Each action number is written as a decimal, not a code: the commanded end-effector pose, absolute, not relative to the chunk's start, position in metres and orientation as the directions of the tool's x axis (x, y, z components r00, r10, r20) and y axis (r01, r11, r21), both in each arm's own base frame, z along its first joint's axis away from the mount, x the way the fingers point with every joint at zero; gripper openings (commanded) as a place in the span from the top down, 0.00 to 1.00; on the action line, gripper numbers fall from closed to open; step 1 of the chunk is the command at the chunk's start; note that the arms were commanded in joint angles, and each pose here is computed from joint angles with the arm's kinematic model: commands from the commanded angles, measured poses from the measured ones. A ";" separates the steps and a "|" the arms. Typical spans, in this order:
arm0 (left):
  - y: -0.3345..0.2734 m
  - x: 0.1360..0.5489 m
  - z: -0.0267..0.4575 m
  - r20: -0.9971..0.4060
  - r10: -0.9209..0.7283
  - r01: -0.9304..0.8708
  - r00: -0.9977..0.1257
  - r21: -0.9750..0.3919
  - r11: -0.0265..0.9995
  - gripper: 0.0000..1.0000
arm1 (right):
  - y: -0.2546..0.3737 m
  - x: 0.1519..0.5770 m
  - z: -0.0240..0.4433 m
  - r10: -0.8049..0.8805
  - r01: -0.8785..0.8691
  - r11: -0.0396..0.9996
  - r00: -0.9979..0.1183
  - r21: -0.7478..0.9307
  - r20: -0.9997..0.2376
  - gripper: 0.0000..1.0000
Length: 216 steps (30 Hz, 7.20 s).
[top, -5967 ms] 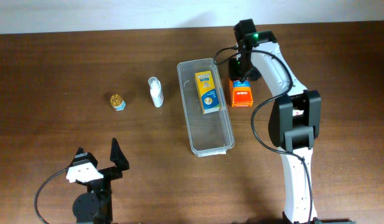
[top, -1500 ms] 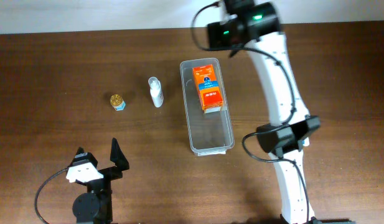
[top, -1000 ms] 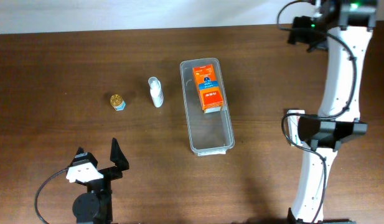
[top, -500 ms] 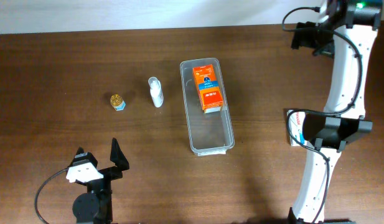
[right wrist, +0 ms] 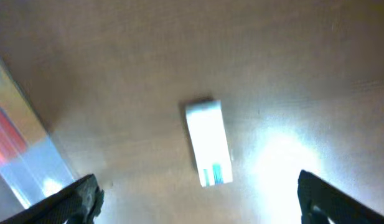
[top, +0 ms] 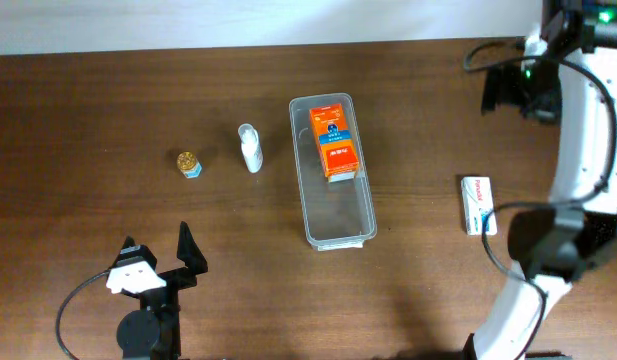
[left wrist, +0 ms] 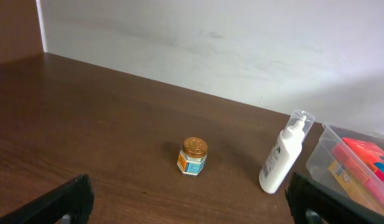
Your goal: Pack container
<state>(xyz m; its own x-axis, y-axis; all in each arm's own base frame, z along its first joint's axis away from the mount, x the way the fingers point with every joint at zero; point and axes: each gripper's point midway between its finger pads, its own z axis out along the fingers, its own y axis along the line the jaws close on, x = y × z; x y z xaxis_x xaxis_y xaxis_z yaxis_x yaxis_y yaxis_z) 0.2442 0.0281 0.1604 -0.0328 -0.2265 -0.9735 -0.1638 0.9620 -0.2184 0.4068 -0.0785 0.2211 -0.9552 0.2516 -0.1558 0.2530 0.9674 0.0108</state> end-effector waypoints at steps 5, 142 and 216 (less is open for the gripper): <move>0.027 0.244 0.159 -0.971 -0.236 -0.155 -0.033 -0.228 0.961 0.01 | -0.065 0.330 0.184 0.114 0.115 0.993 -0.989 0.002 0.091 0.02; 0.027 0.244 0.159 -0.971 -0.235 -0.155 -0.033 -0.228 0.961 0.01 | -0.066 0.321 0.011 0.026 0.036 0.995 -0.994 0.091 0.110 0.43; 0.027 0.244 0.159 -0.971 -0.236 -0.155 -0.033 -0.228 0.961 0.01 | -0.010 0.414 0.144 0.050 -0.056 0.885 -0.976 0.463 -0.214 0.60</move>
